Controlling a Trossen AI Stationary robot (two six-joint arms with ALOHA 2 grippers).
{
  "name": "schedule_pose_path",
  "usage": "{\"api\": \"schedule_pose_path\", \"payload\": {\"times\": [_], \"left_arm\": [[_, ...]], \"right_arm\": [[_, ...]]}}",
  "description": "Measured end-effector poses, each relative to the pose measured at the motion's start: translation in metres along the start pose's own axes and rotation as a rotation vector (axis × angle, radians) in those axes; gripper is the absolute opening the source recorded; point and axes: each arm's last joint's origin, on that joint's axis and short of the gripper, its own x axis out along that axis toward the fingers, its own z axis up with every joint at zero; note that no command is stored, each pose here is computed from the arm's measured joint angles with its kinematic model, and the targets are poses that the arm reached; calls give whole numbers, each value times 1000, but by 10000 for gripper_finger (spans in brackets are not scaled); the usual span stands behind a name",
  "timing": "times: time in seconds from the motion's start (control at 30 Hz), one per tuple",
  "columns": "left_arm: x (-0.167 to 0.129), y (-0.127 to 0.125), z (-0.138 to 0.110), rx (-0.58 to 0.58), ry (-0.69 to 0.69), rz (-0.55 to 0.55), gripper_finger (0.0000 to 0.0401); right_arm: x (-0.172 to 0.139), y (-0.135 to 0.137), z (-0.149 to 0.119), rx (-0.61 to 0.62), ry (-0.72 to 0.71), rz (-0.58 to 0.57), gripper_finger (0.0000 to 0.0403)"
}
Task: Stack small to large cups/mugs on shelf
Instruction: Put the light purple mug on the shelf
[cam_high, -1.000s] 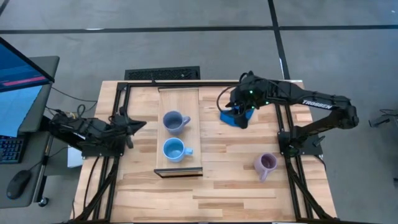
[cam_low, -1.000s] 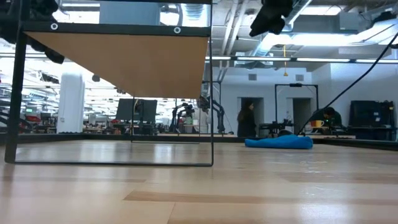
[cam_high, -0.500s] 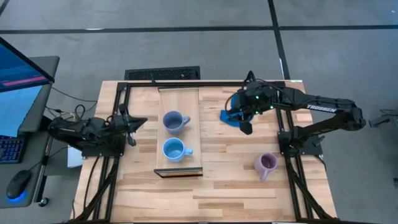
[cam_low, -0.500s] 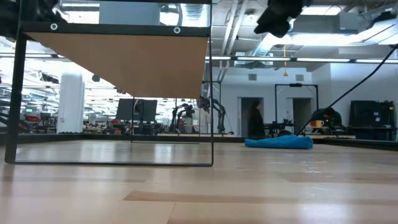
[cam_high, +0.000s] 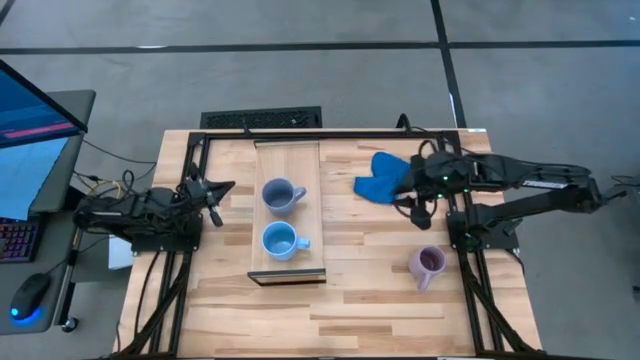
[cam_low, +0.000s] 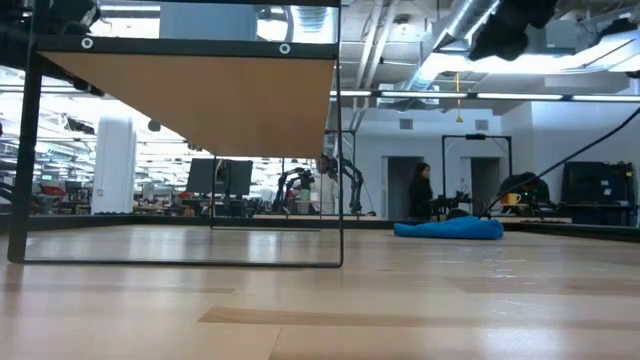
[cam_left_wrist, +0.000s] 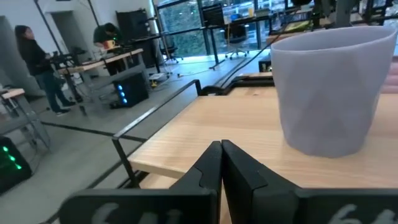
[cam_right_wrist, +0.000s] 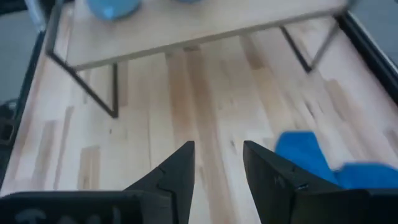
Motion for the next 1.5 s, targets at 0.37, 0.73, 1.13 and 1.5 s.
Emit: {"api": "schedule_pose_path", "payload": {"times": [0.37, 0.73, 1.13, 1.5], "left_arm": [[0, -1, -9, -57, 76, -9, 0], [-1, -1, -17, -98, 148, -9, 0], [-1, -1, -16, -91, 147, -7, 0], [-1, -1, -17, -88, 150, -8, 0]], "right_arm": [[-5, 10, -3, 75, 1, 31, 159], [25, 9, 0, 3, 114, 12, 158], [18, 14, -33, 147, 472, -36, 120], [2, 34, -43, 489, 552, 8, 87]]}}
